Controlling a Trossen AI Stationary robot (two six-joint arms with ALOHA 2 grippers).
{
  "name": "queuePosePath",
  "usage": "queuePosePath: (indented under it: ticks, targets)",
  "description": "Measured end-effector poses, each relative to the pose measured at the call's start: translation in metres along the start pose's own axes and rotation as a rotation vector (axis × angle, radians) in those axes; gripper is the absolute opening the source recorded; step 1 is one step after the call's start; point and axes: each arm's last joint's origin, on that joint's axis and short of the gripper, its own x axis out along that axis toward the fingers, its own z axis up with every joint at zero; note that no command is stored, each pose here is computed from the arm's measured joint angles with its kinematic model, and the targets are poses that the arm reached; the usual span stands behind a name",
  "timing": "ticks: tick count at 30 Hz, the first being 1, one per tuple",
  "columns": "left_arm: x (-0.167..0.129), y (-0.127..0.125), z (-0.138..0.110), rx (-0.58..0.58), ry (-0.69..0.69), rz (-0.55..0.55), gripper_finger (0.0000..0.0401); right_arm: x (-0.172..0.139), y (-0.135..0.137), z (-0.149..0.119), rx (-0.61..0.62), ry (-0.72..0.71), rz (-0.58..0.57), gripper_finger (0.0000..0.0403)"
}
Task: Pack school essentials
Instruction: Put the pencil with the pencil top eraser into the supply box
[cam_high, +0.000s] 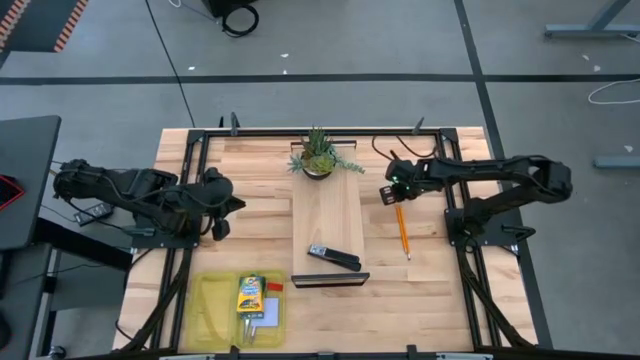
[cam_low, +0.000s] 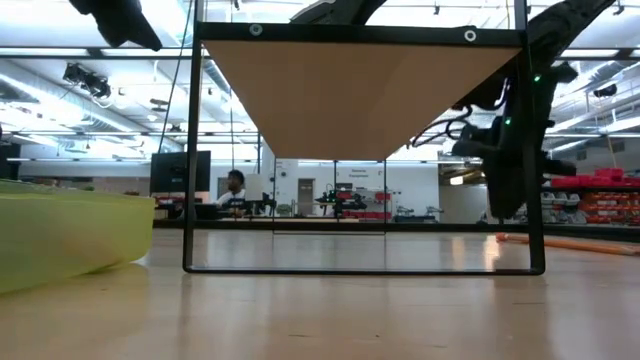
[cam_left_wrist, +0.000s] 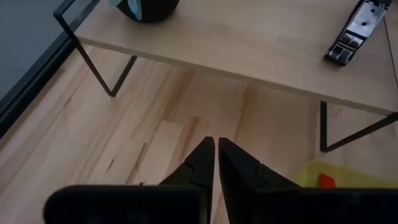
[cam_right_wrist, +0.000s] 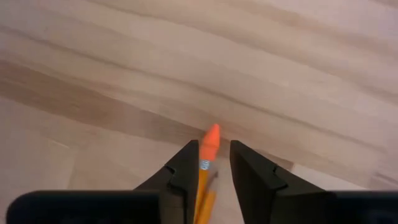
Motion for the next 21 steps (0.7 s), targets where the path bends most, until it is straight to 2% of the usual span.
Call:
queuePosePath:
  ticks: [10,21]
  targets:
    - [0.000,0.000,0.000,-0.010,0.000,0.001,0.0033,0.027,0.009,-0.002,-0.044,0.081,-0.035,0.0144]
    - [0.000,0.000,-0.001,-0.007,0.009,0.004,0.0028,0.034,0.010,-0.002,-0.060,0.076,-0.075,0.0132]
